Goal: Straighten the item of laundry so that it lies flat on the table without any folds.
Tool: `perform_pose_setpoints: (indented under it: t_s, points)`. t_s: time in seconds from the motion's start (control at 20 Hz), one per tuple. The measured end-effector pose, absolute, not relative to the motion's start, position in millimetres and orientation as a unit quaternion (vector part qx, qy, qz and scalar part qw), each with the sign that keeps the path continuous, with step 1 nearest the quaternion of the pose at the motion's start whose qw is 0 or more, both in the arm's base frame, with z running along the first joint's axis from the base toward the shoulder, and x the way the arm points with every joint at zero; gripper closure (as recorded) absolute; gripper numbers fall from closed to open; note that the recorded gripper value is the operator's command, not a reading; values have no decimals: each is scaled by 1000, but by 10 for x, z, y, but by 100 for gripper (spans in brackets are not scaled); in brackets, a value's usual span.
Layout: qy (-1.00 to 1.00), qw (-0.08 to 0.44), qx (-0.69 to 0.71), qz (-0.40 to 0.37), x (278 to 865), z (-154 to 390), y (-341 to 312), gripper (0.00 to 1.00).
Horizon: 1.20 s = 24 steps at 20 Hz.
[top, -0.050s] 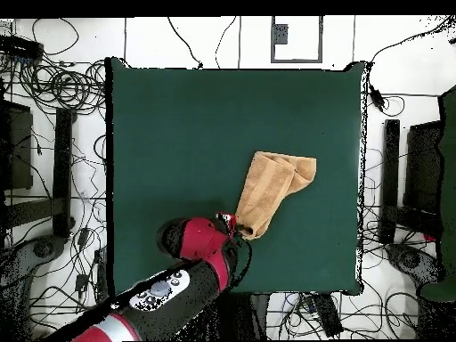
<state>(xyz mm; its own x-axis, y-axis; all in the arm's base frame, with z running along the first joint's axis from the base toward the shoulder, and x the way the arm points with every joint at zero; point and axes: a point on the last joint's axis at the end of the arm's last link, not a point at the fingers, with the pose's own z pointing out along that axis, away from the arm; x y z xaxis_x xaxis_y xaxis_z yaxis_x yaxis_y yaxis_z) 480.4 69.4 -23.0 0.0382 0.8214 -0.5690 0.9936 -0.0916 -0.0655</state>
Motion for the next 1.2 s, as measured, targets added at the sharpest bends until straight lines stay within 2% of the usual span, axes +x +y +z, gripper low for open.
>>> perform_pose_setpoints:
  t_s: [0.3,0.65,0.9,1.2]
  points:
    - [633,144,728,-218,4873,-270,648,100]
    - [607,80,771,-173,4940,-361,691,100]
    - [570,14,814,-112,4963,-444,606,100]
    - [558,-27,826,-75,4955,-417,491,100]
